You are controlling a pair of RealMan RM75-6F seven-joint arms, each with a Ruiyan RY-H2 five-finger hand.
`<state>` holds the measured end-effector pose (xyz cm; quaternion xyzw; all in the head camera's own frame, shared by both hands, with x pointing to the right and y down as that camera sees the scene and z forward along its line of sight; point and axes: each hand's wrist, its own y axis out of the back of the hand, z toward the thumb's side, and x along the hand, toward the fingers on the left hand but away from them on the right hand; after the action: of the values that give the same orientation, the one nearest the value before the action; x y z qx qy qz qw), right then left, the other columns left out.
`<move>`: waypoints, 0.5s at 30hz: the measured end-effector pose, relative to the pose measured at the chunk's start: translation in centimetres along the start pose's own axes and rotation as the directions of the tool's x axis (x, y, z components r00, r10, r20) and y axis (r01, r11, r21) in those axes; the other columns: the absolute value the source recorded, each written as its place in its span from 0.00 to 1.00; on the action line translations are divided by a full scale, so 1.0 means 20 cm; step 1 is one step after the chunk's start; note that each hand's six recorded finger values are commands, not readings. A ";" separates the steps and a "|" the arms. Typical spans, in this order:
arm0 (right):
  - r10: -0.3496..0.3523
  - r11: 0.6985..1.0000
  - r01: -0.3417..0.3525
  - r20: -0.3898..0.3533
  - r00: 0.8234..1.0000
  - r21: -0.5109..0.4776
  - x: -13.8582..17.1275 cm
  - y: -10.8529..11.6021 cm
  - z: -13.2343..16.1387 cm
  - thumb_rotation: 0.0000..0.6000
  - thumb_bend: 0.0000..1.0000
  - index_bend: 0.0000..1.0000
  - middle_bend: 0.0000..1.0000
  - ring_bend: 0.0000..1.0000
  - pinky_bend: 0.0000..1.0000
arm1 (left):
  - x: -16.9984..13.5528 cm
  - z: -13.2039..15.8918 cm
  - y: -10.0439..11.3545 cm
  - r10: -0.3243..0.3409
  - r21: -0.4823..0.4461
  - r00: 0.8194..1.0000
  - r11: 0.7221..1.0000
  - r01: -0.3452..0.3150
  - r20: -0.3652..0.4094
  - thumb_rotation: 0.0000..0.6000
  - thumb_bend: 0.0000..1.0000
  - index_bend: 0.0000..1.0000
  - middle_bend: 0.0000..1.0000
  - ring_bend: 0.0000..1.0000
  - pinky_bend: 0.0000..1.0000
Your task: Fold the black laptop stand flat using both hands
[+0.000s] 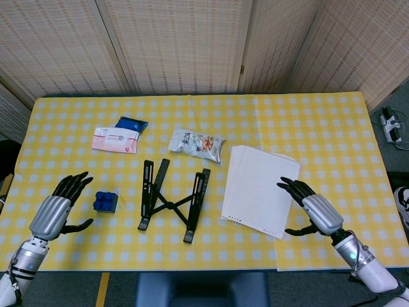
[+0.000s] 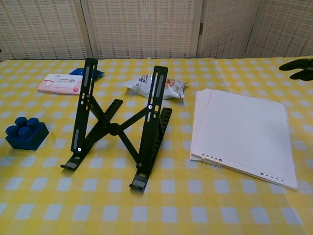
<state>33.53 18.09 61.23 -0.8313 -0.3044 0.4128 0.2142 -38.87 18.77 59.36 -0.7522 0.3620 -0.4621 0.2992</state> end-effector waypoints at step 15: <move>-0.093 0.993 0.090 0.029 0.995 0.082 0.14 0.01 -0.05 1.00 0.09 0.00 0.02 0.07 0.00 | 0.52 0.06 -0.15 -0.274 -0.432 0.960 0.861 0.268 0.051 1.00 0.25 0.00 0.03 0.00 0.06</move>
<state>35.82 19.83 60.11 -0.8002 -0.3289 0.4281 0.2611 -33.77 11.96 66.18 -0.8405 0.3485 -0.4113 0.0536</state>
